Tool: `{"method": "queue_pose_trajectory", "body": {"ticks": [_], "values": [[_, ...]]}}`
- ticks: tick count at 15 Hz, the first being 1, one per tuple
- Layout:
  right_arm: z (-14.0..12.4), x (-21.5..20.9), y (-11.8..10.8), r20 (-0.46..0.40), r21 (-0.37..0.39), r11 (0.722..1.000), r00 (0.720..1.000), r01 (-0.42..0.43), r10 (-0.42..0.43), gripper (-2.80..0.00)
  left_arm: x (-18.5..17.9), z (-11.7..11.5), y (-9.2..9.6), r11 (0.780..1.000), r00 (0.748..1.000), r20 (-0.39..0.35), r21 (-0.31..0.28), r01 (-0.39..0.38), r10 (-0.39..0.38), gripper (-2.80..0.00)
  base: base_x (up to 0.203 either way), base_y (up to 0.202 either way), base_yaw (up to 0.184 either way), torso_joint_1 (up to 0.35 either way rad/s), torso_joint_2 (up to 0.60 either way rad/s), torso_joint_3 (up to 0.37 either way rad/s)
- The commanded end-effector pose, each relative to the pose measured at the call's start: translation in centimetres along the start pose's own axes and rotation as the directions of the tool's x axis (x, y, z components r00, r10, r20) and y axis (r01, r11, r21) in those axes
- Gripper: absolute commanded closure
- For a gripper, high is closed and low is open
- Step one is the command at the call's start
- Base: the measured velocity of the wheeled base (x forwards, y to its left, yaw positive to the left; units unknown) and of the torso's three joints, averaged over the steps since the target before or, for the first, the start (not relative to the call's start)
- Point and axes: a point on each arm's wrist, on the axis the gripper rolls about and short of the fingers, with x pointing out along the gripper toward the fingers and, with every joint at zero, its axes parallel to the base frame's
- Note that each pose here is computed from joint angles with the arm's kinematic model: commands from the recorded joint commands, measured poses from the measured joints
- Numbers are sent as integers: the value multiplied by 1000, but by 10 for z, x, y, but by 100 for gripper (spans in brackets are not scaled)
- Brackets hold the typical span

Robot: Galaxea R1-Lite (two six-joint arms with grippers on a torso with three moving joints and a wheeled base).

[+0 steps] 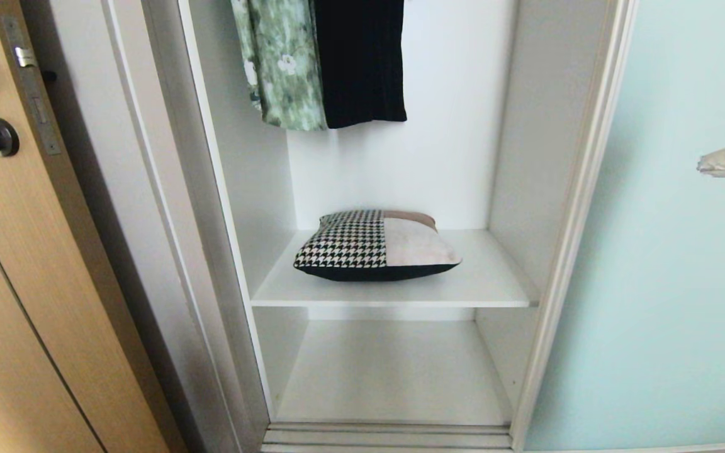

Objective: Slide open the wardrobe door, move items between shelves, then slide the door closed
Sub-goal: Close the door

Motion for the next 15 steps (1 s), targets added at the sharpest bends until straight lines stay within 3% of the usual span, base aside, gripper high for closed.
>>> {"method": "queue_pose_trajectory", "body": {"ticks": [1,3,15], "values": [[10,26,-16,-54,45,999,998,28,-25,0,0,0,0,1000,1000,-2,0,0,0,0,0,0,0,0,0,0],[16,43,-25,-81,66,997,996,44,-39,0,0,0,0,1000,1000,-2,0,0,0,0,0,0,0,0,0,0],[62,108,-64,-15,98,993,998,66,-64,0,0,0,0,1000,1000,-3,0,0,0,0,0,0,0,0,0,0]]}}
